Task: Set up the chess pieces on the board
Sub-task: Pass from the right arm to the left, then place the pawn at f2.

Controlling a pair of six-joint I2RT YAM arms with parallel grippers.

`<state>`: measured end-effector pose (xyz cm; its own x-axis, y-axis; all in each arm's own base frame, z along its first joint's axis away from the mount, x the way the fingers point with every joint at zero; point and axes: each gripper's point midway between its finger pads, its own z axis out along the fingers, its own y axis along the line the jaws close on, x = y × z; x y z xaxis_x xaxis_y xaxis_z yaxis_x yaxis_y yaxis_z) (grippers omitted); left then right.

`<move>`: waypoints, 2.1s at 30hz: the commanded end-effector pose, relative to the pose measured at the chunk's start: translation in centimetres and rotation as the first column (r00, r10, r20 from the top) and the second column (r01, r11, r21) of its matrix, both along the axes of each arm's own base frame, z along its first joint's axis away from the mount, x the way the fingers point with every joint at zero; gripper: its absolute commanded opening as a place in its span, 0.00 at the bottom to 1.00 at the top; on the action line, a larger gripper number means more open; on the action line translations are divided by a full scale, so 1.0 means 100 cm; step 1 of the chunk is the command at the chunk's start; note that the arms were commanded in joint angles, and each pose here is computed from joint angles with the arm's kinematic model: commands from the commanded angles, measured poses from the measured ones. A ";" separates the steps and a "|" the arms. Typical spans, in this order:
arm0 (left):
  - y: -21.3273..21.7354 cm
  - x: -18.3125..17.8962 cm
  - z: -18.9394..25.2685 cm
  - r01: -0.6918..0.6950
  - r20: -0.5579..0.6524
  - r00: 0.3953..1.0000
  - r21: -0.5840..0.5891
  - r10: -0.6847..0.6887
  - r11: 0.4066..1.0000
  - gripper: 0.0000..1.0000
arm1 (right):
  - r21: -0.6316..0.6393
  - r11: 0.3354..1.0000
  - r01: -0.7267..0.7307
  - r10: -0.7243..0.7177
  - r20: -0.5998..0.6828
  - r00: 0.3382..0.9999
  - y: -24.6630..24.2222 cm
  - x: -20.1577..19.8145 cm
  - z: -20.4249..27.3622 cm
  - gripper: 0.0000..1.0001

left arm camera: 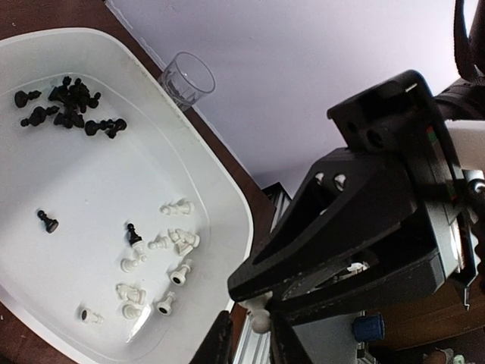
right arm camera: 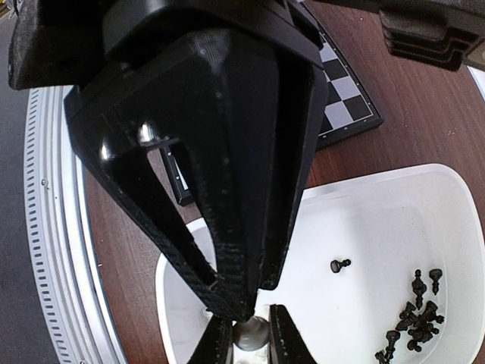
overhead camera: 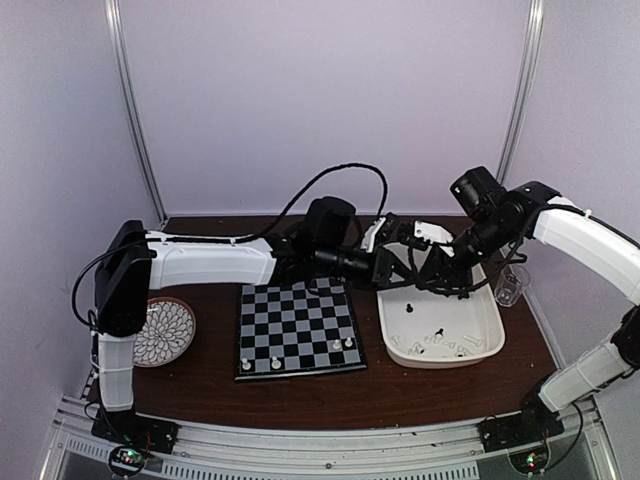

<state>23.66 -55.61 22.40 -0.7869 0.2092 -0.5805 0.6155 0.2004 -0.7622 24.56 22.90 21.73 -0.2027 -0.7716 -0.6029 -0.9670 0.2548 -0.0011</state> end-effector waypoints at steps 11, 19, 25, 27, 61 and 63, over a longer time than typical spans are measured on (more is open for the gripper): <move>-0.006 0.011 0.009 0.005 0.016 1.000 -0.060 -0.004 0.998 0.08 | 0.019 1.000 0.023 -0.023 0.027 0.999 0.002 0.008 0.009 0.20; 0.005 0.032 -0.002 -0.036 0.024 0.999 -0.025 0.037 0.999 0.08 | 0.068 0.992 0.106 -0.108 0.023 0.994 -0.020 0.010 0.038 0.43; 0.040 0.044 -0.012 -0.046 0.109 0.994 0.140 0.031 0.989 0.08 | 0.093 0.985 0.148 -0.150 0.019 0.988 -0.045 0.007 0.052 0.44; 0.061 0.039 -0.022 -0.041 0.154 0.988 0.271 -0.002 0.962 0.08 | 0.083 0.982 0.171 -0.173 0.018 0.985 -0.052 0.010 0.043 0.45; 0.171 -0.024 -0.129 0.168 -0.019 0.966 0.806 -0.259 0.567 0.07 | 0.027 0.978 0.209 -0.207 -0.058 0.977 -0.058 0.025 -0.019 0.44; 0.166 -0.022 -0.133 0.167 -0.018 0.966 0.805 -0.259 0.569 0.07 | 0.025 0.977 0.211 -0.210 -0.054 0.976 -0.059 0.025 -0.018 0.44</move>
